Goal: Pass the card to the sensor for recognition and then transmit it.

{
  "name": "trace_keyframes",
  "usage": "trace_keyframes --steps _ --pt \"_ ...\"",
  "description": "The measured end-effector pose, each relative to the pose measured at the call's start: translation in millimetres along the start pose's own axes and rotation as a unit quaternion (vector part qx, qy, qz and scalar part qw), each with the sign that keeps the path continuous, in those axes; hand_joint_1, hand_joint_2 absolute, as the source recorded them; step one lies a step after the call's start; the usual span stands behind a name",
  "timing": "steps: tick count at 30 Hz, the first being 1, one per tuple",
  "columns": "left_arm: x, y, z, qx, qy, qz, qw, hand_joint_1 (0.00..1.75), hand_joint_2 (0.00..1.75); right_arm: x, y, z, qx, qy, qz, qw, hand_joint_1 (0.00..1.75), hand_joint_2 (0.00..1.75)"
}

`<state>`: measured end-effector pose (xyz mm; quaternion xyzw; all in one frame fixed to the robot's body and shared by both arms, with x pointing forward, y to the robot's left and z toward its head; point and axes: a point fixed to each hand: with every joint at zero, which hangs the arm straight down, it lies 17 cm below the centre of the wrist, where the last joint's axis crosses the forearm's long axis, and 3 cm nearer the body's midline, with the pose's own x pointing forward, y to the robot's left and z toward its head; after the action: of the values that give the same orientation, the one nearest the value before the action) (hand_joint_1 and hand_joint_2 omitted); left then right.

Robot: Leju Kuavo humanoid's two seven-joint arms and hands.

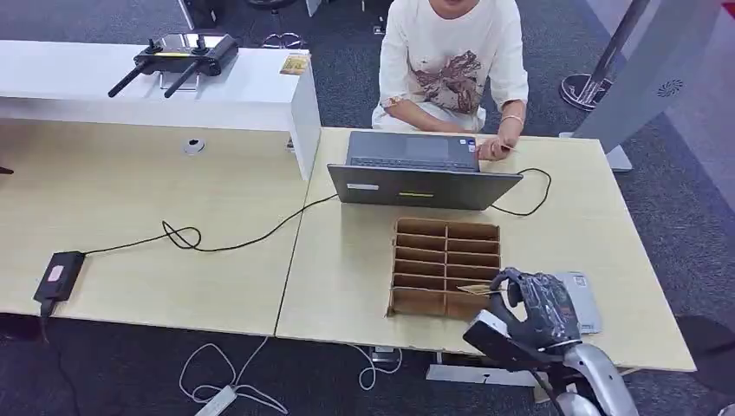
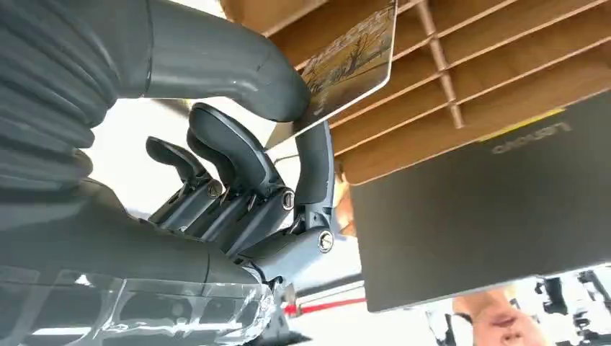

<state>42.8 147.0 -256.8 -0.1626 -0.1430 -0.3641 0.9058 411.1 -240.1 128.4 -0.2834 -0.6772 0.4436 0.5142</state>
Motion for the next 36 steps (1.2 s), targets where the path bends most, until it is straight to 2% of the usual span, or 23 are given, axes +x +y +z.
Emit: trace_keyframes --steps 7,13,36 --pt "0 0 0 0.000 0.000 0.000 1.000 0.00 1.75 21 -3 2 0.004 -0.050 -0.064 0.997 1.75 1.75" --pt "0 0 0 0.000 0.000 0.000 1.000 0.00 1.75 38 -13 0 -0.007 -0.088 -0.092 0.992 1.75 1.75" --pt "0 -1 0 -0.004 0.000 -0.004 1.000 0.00 1.75 103 -83 -40 -0.082 -0.212 -0.090 0.970 1.75 1.75"
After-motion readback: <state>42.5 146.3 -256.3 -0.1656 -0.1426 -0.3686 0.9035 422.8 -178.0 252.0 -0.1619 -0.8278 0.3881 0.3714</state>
